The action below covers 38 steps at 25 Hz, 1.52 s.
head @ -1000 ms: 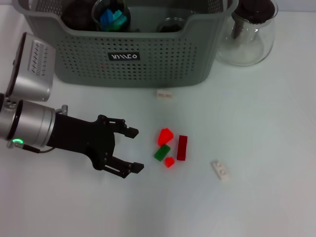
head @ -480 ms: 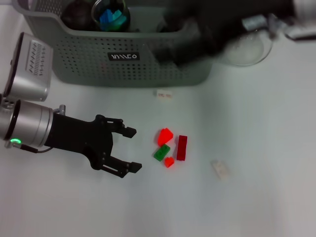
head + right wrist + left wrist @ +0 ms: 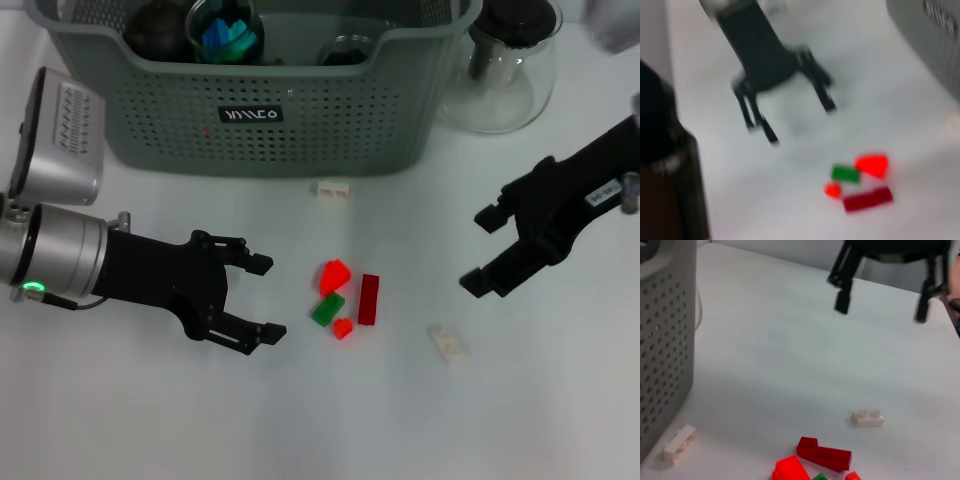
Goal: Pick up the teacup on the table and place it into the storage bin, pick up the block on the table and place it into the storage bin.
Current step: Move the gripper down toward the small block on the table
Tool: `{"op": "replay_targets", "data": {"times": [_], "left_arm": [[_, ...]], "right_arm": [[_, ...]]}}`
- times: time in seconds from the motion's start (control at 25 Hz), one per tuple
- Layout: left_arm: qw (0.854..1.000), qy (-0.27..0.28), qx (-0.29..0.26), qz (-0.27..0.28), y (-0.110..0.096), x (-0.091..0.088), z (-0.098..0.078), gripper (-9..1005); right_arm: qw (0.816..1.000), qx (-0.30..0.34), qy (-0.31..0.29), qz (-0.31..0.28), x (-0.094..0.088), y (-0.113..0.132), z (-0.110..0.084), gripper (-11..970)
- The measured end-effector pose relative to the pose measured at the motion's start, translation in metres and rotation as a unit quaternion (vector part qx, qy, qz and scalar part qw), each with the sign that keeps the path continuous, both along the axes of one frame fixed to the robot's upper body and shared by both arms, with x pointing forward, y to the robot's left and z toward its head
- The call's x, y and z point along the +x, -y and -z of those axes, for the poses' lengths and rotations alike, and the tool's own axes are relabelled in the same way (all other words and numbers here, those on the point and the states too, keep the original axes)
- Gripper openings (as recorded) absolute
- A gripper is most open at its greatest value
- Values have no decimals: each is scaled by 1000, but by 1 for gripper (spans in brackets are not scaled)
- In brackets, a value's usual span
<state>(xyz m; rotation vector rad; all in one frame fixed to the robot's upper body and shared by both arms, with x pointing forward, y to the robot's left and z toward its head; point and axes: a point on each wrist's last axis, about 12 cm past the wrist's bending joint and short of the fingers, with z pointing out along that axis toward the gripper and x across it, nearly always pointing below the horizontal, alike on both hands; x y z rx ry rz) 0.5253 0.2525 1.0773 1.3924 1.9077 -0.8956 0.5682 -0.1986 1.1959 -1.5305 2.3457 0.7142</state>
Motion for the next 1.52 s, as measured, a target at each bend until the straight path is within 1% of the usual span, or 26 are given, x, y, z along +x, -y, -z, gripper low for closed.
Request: {"op": "replay_targets", "data": {"times": [0.2, 0.44, 0.52, 0.56, 0.6, 0.72, 0.92, 1.12, 1.36, 1.52], "left_arm": [[1000, 2, -3, 1, 2, 0, 1, 895], [1000, -3, -6, -3, 5, 1, 3, 895], [1000, -4, -8, -6, 5, 0, 4, 894], [1000, -5, -9, -7, 4, 0, 4, 894], [1000, -5, -9, -8, 4, -1, 5, 893], [1000, -8, -9, -13, 3, -2, 7, 894], [1000, -15, -13, -16, 4, -4, 10, 895], [1000, -13, -13, -21, 3, -3, 11, 893], [999, -8, -11, -30, 3, -2, 12, 894], [999, -14, -11, -37, 3, -2, 16, 894]], "right_arm": [[995, -84, 17, -42, 12, -28, 5, 939], [984, -143, 41, -98, 21, -59, 13, 939], [979, -156, 55, -120, 21, -67, 15, 940], [972, -169, 71, -144, 19, -77, 18, 940], [972, -169, 71, -144, 19, -77, 18, 940], [964, -181, 91, -170, 17, -89, 22, 940], [955, -183, 97, -213, 7, -105, 32, 940], [951, -183, 84, -235, -2, -110, 41, 941], [945, -197, 75, -250, -11, -107, 53, 940], [940, -201, 77, -265, -15, -105, 61, 939]]}}
